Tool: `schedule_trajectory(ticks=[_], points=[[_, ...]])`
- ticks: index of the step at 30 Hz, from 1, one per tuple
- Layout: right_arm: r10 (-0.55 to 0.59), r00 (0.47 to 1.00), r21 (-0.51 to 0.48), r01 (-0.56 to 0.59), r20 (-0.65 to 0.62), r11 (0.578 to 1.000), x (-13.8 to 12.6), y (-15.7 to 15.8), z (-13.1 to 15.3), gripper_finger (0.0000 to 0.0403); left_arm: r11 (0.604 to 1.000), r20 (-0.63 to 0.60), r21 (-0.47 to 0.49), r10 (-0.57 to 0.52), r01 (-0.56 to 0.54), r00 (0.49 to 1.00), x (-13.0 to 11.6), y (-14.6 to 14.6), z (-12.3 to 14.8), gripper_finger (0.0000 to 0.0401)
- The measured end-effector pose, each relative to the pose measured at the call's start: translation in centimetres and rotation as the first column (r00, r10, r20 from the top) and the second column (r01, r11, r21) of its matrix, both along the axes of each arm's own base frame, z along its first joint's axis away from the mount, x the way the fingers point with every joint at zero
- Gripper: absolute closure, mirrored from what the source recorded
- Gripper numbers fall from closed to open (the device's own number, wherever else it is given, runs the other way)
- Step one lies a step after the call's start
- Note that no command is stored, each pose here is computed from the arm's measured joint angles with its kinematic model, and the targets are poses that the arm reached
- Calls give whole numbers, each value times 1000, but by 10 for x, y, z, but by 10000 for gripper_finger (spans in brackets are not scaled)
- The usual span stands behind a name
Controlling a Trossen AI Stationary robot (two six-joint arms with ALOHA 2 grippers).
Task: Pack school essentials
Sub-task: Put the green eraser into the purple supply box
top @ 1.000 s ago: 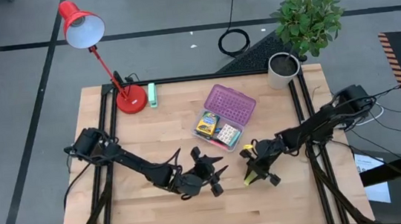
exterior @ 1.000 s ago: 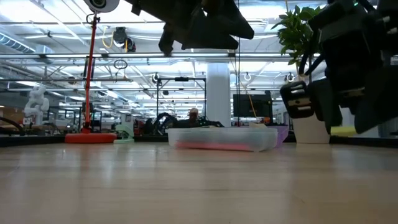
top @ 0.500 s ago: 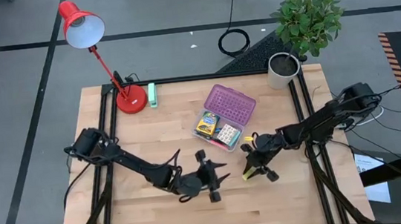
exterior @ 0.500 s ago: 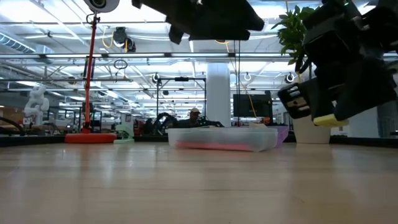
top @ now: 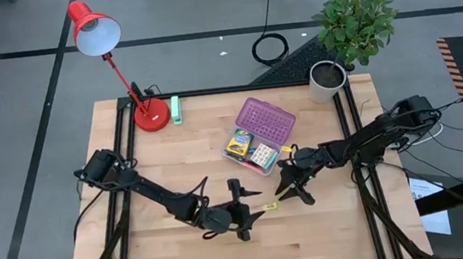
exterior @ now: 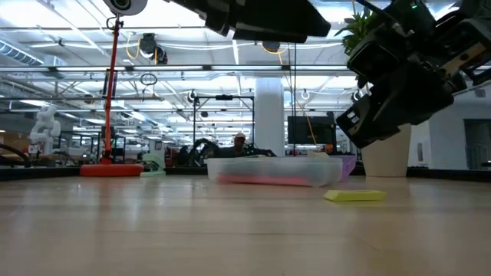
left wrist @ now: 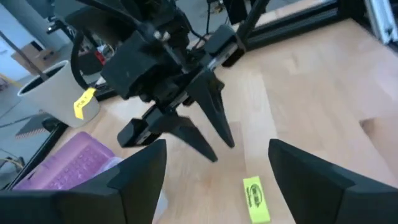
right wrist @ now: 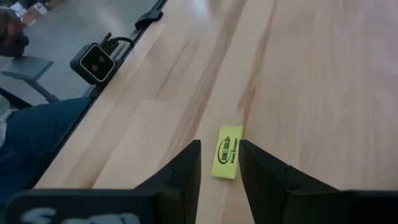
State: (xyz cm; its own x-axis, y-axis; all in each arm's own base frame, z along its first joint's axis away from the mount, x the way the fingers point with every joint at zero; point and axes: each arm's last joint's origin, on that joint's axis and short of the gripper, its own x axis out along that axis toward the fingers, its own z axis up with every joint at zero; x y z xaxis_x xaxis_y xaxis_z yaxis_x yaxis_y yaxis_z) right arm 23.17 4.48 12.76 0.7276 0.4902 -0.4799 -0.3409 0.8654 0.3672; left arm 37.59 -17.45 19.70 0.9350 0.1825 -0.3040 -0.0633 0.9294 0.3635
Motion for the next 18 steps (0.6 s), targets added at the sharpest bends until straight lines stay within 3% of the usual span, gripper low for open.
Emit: schedule_trajectory(ticks=[5, 10, 18], points=[[-30, 999, 35, 31, -42, 999, -1, 4, -1, 303, 1000, -56, -9, 13, -14, 998, -1, 3, -6, 132], [-151, 989, -109, 151, 3, 983, -7, 30, -2, 294, 998, -167, -54, 29, -38, 985, -8, 4, -17, 154], [-224, 973, -242, 230, 54, 942, -12, 51, -13, 206, 998, -195, -50, 22, -32, 981, -12, 0, -20, 162]])
